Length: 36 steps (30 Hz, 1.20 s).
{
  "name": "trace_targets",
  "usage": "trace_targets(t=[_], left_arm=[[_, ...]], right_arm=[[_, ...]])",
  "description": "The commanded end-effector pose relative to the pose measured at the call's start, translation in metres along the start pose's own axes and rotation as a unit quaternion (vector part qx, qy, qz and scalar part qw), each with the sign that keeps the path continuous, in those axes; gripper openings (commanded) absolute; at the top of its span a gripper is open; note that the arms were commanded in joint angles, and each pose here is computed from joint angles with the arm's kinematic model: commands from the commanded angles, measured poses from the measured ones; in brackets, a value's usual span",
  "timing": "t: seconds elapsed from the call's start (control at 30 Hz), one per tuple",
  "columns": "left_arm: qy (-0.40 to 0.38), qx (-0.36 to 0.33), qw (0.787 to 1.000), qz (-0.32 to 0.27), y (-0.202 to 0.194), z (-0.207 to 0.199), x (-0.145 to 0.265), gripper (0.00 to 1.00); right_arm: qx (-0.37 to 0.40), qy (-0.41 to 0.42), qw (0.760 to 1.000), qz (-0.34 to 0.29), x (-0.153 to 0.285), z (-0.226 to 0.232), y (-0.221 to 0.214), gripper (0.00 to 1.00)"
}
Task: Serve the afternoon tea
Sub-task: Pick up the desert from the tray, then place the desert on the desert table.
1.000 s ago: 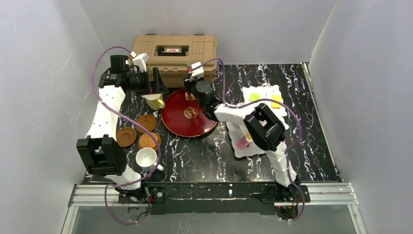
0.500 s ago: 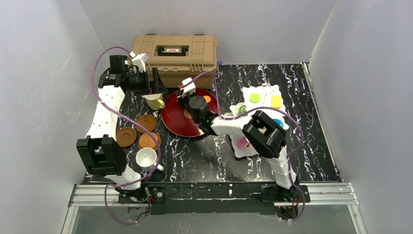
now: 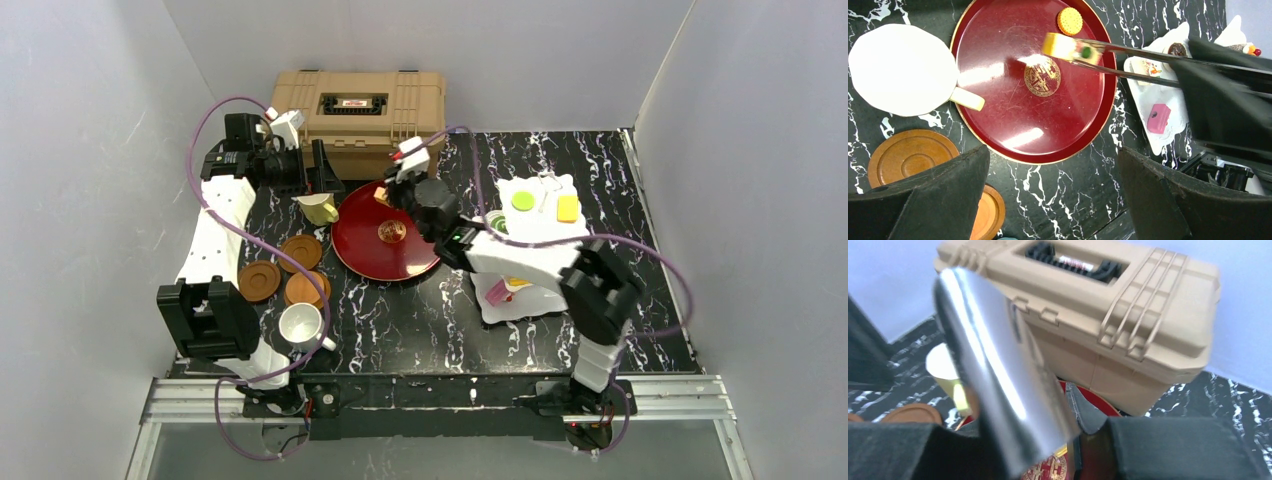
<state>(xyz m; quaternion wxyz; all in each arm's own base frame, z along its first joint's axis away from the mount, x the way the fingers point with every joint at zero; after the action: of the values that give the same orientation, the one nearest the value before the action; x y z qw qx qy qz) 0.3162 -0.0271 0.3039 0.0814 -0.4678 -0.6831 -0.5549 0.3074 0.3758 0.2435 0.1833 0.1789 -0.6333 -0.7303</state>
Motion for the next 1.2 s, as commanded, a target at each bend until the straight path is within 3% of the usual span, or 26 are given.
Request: trace_targets(t=[0.0,0.23,0.57,0.87,1.0,1.17], left_arm=[[-0.015,-0.018,1.000,-0.020,0.007,-0.012,0.018,0.98],[-0.021,-0.021,0.999,-0.025,0.009,-0.016,0.023,0.98],[-0.022,-0.030,0.999,-0.026,0.013,-0.020,0.029,0.98],[-0.022,-0.033,0.999,-0.030,0.018,-0.020,0.030,0.98],[-0.020,-0.036,0.999,-0.030,0.020,-0.021,0.032,0.98],[-0.022,-0.037,0.999,-0.031,0.021,-0.023,0.034,0.98]], right_arm=[[-0.047,0.044,0.997,-0.043,0.054,-0.006,0.085,0.21],[-0.072,0.094,0.993,0.014,0.155,-0.036,0.124,0.21],[-0.092,0.051,0.988,0.110,0.258,-0.081,0.138,0.21],[-0.076,-0.028,0.975,0.205,0.306,-0.106,0.149,0.22],[-0.075,-0.092,0.970,0.213,0.316,-0.119,0.137,0.22],[-0.080,-0.117,0.966,0.215,0.316,-0.124,0.114,0.22]])
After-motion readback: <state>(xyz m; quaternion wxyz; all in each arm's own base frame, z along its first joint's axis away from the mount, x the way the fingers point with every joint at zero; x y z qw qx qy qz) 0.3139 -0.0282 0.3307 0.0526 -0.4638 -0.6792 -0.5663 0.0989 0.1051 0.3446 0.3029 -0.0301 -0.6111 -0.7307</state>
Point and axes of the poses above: each gripper's point midway between its finger pads, its own x axis back along the fingers, its own z axis along the line the jaws close on, y = z × x, the point moved 10 cm from there along x, back along the fingers, and after that the axes turned 9 degrees about -x, right-handed, at the moved point
